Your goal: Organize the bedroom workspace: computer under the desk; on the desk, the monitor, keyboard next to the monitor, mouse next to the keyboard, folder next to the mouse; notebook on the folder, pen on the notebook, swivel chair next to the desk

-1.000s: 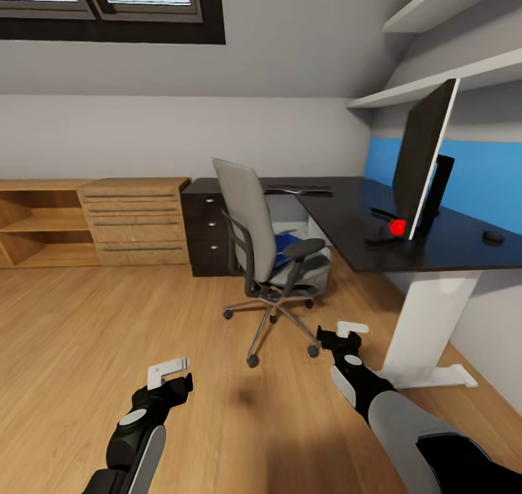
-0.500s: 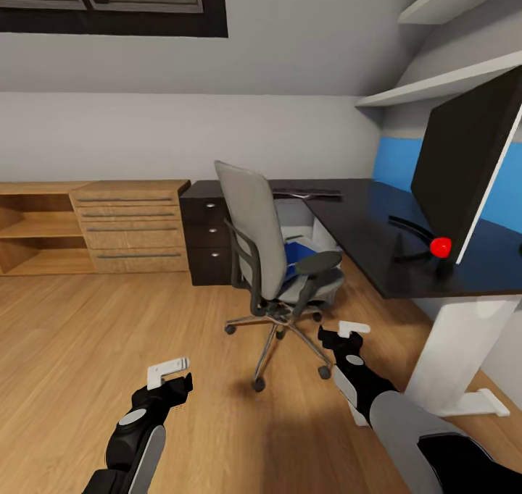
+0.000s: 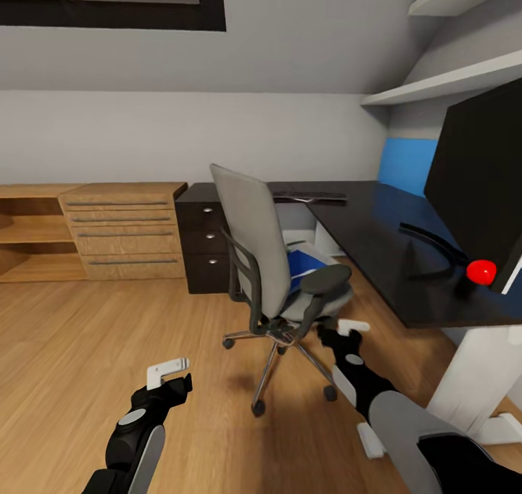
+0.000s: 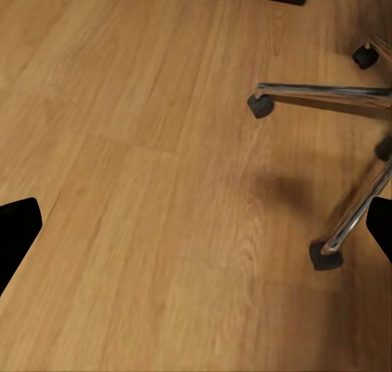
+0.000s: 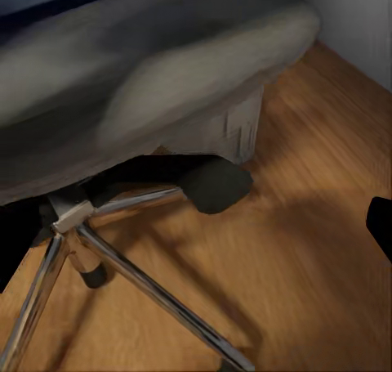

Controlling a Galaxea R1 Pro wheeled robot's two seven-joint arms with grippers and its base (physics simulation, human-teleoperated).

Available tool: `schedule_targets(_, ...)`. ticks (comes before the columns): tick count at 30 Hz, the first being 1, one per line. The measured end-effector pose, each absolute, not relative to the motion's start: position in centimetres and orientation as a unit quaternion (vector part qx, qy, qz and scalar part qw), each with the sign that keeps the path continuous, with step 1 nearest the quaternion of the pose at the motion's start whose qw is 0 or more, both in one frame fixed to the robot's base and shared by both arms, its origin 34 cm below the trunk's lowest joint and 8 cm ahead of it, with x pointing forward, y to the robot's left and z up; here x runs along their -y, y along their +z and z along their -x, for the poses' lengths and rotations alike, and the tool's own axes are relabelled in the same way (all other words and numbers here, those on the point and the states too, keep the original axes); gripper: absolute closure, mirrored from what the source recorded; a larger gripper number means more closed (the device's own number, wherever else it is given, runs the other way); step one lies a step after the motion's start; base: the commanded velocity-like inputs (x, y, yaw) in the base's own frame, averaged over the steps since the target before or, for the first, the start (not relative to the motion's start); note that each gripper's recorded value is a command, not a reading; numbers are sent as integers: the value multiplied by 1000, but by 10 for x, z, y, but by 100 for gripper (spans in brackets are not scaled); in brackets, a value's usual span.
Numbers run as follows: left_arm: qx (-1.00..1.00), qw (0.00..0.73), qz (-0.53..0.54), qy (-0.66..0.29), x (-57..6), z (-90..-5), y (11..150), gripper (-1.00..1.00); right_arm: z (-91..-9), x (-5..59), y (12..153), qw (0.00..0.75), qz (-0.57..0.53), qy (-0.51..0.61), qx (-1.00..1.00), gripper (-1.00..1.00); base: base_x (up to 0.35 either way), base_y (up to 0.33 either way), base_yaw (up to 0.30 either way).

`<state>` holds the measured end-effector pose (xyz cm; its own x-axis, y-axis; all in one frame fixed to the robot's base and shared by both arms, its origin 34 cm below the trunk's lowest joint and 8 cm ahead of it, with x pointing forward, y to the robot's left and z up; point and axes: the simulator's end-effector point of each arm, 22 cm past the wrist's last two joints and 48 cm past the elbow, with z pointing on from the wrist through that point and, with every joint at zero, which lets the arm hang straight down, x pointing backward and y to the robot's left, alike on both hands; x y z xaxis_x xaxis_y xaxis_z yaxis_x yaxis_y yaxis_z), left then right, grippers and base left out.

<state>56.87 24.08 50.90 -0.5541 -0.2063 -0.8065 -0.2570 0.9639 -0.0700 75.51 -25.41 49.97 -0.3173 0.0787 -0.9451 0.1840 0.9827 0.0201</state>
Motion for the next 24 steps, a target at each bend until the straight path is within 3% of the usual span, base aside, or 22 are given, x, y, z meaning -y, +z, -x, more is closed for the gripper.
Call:
schedule_targets(12, -881, 453, 132, 30, -242, -568, 509, -100, -758, 242, 513, 608, -87, -34, -789, -100, 6, 0, 20)
schedule_targets(24, -881, 453, 132, 31, -243, -568, 509, -100, -758, 240, 513, 608, -86, -33, -789, -100, 0, 0, 250)
